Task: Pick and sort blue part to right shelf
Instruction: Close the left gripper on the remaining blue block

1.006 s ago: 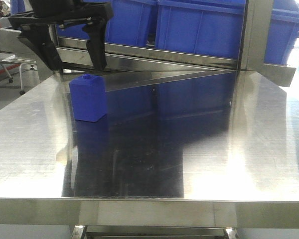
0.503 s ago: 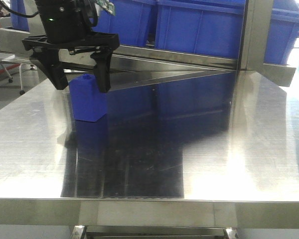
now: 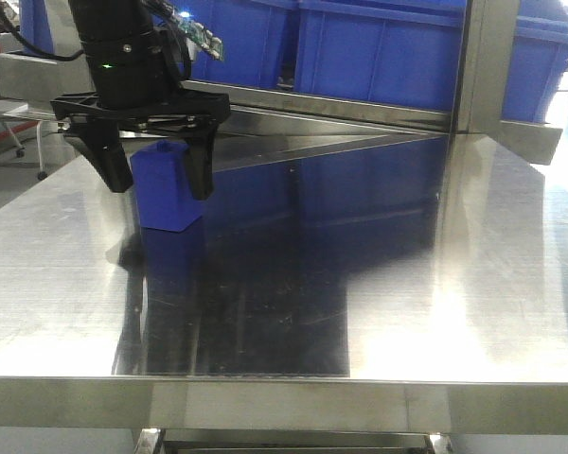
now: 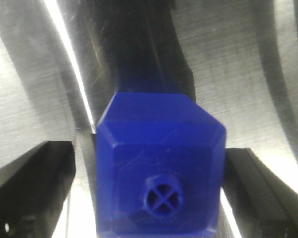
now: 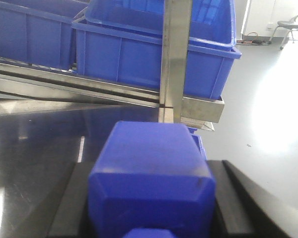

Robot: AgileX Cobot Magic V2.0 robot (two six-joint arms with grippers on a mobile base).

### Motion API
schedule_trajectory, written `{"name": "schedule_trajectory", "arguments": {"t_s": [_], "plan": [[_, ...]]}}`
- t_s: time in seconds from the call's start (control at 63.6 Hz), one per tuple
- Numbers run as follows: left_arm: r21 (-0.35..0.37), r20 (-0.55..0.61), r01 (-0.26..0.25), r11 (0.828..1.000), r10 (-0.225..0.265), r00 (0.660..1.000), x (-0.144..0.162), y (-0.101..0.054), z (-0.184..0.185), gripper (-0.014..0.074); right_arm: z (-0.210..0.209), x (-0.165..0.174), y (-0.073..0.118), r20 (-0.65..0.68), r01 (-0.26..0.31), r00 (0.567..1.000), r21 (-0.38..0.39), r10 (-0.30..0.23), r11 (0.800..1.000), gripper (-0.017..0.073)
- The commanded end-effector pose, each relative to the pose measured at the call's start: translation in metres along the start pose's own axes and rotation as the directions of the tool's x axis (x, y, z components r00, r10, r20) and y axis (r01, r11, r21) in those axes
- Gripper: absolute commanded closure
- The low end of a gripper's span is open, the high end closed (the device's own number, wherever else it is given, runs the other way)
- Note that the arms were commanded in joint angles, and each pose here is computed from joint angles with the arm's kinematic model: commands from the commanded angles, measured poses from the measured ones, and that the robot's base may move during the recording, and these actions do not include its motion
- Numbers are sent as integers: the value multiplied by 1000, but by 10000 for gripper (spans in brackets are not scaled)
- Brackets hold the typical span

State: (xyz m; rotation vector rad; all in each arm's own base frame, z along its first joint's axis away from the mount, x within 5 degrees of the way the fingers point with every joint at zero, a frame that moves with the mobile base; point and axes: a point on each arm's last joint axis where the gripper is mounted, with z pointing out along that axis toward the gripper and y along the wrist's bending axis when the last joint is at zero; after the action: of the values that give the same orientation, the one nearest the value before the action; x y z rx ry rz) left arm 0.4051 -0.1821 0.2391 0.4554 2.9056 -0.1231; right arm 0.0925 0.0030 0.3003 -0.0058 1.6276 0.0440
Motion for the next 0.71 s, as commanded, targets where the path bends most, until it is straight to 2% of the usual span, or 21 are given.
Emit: {"name": "schedule_trajectory", "arguments": {"t_s": [0.0, 0.22, 0.472, 0.692], "plan": [[16, 107, 2, 1000, -4, 994, -4, -4, -36, -27, -1, -19, 0, 125, 1, 992, 4, -2, 1000, 146], [16, 107, 2, 1000, -4, 994, -4, -4, -36, -19, -1, -19, 0, 125, 1, 992, 4, -2, 1000, 146], [16, 107, 2, 1000, -4, 994, -4, -4, -36, 118, -1, -19, 0, 125, 1, 992, 4, -2, 1000, 146], [26, 94, 6, 1000, -8, 996, -2, -5, -36, 198, -1, -19, 0, 125, 1, 992, 4, -2, 1000, 146]]}}
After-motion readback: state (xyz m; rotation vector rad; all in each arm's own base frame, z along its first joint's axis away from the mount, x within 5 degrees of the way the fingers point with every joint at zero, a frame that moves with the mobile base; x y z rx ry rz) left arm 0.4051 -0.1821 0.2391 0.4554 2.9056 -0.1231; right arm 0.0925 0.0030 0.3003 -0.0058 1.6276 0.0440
